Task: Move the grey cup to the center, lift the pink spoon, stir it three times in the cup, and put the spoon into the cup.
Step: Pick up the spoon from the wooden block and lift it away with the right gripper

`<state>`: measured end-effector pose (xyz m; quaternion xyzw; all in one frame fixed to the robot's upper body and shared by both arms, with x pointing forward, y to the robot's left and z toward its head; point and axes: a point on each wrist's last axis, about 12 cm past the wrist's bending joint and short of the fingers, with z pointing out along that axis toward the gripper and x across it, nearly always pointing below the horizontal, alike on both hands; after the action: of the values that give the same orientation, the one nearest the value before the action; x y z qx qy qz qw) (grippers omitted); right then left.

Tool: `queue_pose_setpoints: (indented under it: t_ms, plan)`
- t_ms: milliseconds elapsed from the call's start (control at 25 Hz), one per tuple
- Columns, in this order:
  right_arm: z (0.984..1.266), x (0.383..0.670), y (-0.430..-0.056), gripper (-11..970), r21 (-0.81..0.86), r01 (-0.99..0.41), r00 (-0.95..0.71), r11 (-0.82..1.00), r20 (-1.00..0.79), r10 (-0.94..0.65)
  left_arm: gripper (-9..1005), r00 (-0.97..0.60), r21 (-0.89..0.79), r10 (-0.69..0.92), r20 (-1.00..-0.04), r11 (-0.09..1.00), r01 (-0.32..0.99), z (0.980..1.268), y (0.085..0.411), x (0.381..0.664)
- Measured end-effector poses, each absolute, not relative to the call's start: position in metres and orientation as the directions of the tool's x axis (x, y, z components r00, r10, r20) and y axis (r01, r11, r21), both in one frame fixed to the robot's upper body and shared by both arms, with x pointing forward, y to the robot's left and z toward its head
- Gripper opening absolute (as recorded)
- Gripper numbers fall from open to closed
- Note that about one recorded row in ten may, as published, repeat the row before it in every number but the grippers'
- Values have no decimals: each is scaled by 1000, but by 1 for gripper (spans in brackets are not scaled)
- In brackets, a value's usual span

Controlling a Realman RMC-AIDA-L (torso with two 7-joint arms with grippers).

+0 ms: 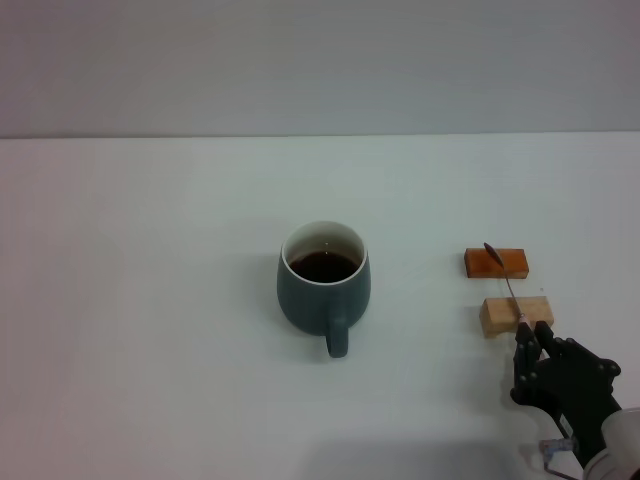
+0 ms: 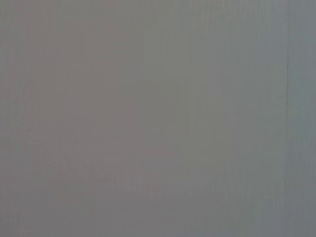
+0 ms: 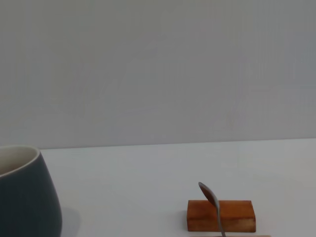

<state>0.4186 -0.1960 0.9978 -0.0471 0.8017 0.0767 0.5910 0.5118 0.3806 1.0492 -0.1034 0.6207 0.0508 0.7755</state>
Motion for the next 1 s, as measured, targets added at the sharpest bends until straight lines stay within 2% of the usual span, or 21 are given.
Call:
queue_pose_setpoints:
  t_ms: [1000]
  plan:
    - [998,418,-196,139,69,-166,-297,984,-955,17,47,222,-96,-48,-974,973,-211,1049,382,511]
